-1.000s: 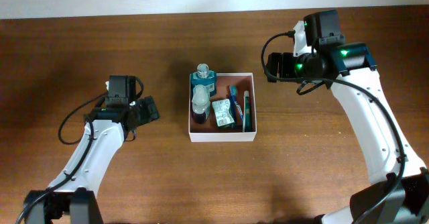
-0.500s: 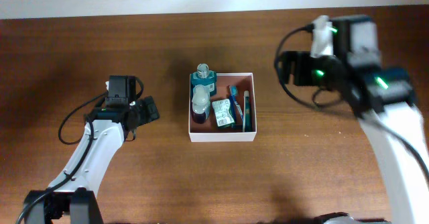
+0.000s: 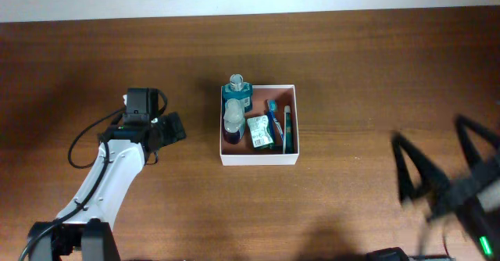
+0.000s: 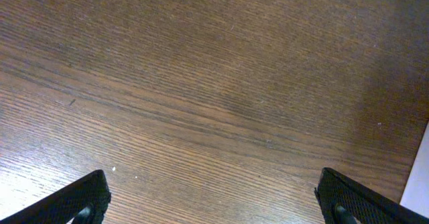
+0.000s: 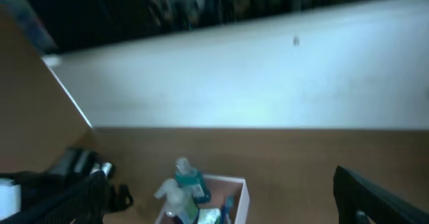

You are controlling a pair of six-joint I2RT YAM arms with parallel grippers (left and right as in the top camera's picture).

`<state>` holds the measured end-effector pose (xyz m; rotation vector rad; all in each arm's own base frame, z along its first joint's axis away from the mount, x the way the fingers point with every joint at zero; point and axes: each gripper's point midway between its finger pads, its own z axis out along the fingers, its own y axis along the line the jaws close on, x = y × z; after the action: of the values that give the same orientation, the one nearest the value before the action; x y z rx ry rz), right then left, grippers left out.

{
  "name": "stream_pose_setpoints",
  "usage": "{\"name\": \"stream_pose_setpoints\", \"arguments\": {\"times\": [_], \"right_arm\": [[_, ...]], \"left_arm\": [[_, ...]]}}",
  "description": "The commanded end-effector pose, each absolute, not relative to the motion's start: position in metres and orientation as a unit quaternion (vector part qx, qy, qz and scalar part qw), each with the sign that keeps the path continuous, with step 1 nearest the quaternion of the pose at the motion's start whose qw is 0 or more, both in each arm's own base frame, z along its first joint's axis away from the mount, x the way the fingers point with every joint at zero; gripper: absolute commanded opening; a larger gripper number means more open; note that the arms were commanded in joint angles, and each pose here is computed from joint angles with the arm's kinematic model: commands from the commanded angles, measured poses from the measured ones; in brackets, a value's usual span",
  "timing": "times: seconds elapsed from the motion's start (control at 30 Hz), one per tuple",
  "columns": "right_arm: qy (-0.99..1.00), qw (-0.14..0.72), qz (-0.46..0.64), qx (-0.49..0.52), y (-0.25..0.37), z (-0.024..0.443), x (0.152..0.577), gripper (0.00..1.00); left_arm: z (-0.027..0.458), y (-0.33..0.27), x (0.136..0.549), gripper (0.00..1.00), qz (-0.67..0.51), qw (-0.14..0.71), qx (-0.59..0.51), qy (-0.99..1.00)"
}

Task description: Pack container

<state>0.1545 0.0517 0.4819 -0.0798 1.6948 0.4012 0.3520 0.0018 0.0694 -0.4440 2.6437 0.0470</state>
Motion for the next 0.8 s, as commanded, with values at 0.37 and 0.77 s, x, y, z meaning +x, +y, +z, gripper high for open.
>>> {"name": "stream_pose_setpoints", "arguments": {"times": [0.37,0.77], "right_arm": [[0.694,0.699,0.167,-0.034,0.035,0.417,0.071,0.98],[0.726,0.671,0.15,-0.015,0.037,0.336,0.124,0.98]], "left_arm": [[0.065,0.004,0.35,0.99,0.023,0.223,-0.158,0.962],[0.065,0.004,0.35,0.99,0.023,0.223,-0.158,0.962]]}}
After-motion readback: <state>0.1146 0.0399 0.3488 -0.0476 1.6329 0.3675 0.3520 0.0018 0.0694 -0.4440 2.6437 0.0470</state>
